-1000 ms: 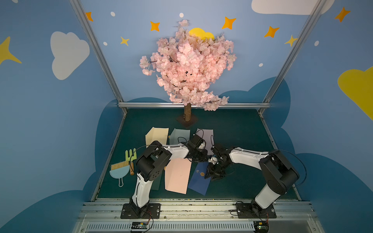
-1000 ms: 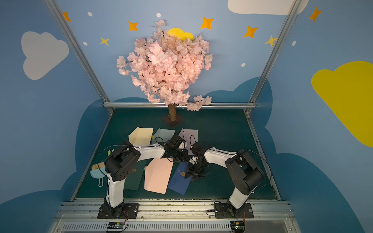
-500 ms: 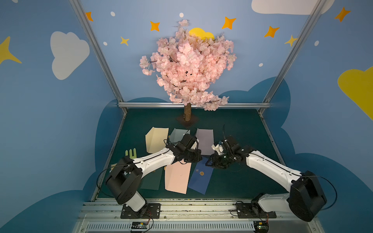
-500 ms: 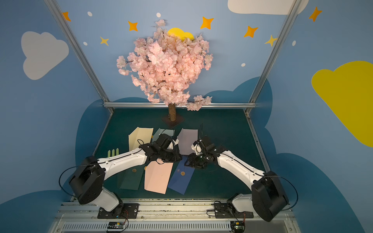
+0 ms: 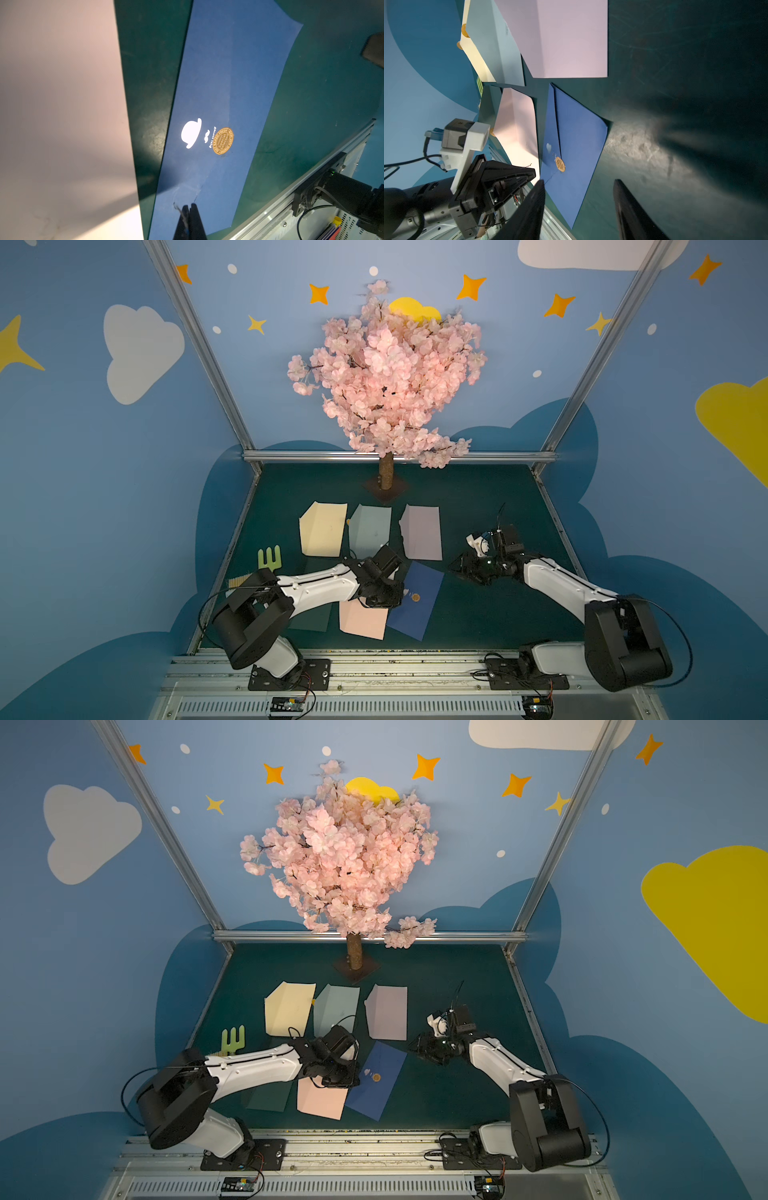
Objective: Open the envelope
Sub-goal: Pick up the envelope from the center of the board.
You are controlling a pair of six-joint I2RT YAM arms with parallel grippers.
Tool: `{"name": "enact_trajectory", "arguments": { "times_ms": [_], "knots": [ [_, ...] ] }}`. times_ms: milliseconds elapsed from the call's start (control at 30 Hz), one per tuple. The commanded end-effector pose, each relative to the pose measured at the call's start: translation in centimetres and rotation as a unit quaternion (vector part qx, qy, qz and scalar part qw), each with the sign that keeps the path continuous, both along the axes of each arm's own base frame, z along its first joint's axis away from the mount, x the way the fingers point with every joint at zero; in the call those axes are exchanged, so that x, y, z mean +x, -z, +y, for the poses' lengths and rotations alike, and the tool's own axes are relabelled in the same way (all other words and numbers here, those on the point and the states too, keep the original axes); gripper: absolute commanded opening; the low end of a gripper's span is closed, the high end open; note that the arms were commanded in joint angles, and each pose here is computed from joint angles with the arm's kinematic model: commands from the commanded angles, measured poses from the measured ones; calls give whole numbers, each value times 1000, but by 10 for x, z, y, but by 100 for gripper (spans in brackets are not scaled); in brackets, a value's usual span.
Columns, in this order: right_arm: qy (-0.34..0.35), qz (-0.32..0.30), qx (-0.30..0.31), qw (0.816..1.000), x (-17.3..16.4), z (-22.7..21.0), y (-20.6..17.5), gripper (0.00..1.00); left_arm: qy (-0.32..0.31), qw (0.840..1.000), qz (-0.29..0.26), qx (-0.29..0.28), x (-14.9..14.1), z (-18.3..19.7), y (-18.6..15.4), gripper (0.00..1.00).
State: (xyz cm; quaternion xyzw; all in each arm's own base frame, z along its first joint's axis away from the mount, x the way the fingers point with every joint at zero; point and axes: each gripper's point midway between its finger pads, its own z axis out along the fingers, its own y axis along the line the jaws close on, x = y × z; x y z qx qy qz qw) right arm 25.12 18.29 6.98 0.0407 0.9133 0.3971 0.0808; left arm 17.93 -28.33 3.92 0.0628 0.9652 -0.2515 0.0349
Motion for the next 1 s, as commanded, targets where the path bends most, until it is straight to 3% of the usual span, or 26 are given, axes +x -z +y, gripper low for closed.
{"name": "enact_trajectory", "arguments": {
  "times_ms": [0, 100, 400, 967],
  "knots": [
    [-35, -52, 64, 996, 17, 15, -9, 54, -2, 1000, 3, 4, -3, 1, 3, 3],
    [-45, -54, 83, 994, 23, 18, 0, 53, -4, 1000, 14, 11, -5, 2, 14, 3],
    [-47, -40, 59, 996, 26, 7, 34, 51, -8, 997, 70, 19, -23, 7, 45, 3],
    [-67, -4, 71, 995, 9, 18, 54, 47, -15, 996, 87, 21, -27, 12, 59, 3]
  ]
}}
